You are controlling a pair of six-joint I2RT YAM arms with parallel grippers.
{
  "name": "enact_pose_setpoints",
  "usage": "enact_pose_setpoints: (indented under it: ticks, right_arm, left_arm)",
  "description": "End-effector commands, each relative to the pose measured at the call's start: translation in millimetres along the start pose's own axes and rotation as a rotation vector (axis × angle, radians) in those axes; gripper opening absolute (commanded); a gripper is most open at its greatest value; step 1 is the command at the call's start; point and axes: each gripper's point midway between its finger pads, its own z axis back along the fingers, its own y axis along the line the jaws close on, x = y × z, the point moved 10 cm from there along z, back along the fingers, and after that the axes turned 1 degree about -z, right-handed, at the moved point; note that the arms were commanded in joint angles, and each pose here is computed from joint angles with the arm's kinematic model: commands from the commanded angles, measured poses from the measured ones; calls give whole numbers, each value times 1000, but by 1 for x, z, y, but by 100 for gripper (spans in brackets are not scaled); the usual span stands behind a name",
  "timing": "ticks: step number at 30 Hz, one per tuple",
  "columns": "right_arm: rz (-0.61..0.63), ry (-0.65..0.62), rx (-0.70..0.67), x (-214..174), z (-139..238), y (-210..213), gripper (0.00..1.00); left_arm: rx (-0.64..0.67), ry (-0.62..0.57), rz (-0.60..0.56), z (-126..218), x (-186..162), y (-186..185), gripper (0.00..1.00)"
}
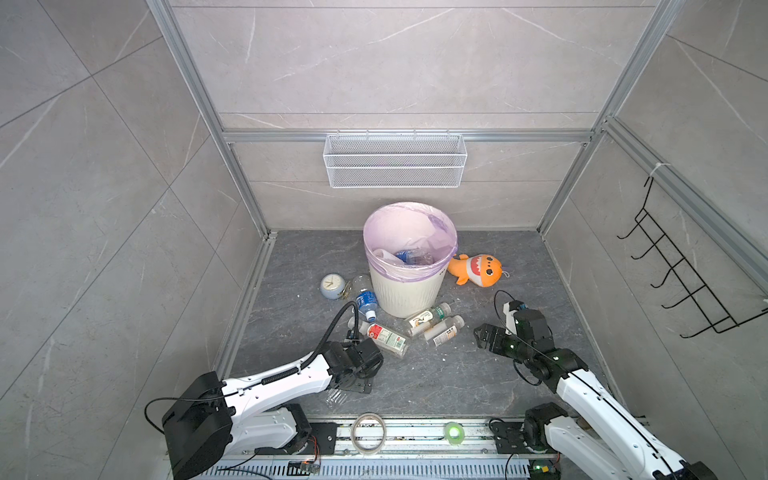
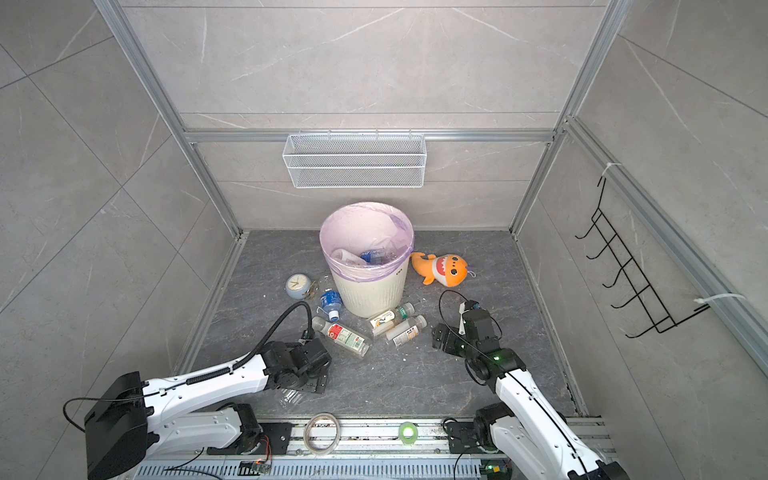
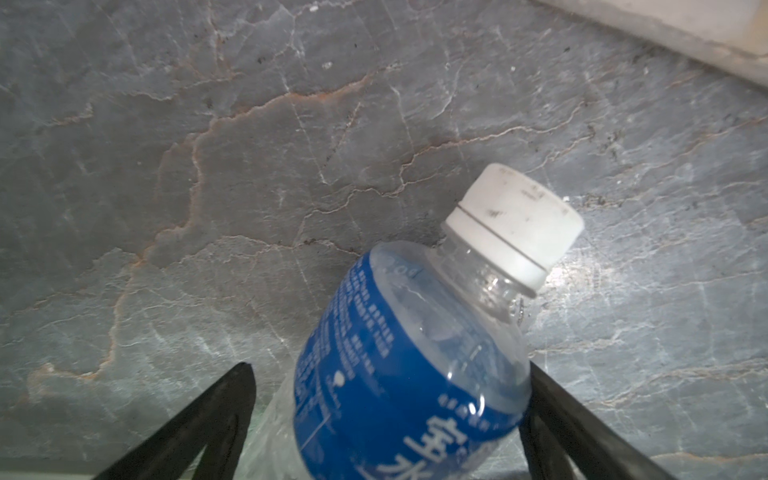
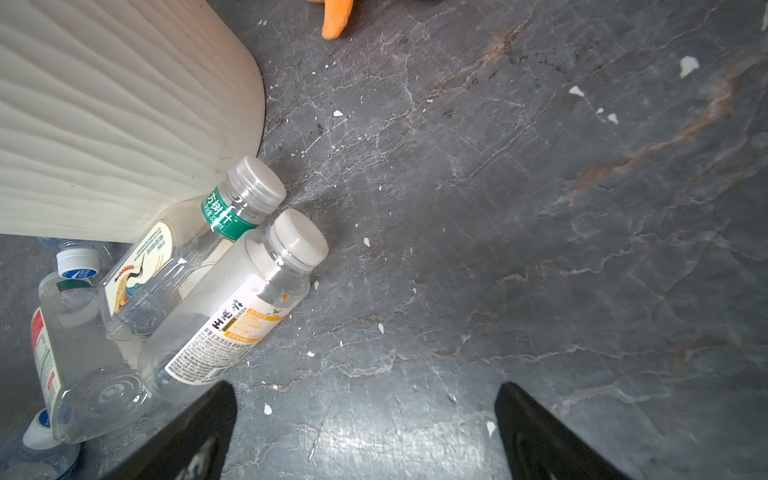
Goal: Throw the plastic bottles in the bin
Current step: 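Close the left gripper on the blue-labelled bottle and lift it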
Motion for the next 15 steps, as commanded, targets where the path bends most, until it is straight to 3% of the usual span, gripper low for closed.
enact_pose_setpoints:
  ticks: [1,15]
  right_arm:
    - [14,-11,1,2,0,0,99]
    - [12,-3,-6,3,-2,0,98]
  left_arm:
    - [-16,0,10,-6,2,-3,95]
    - [-55,-26,58,-18,15,1,63]
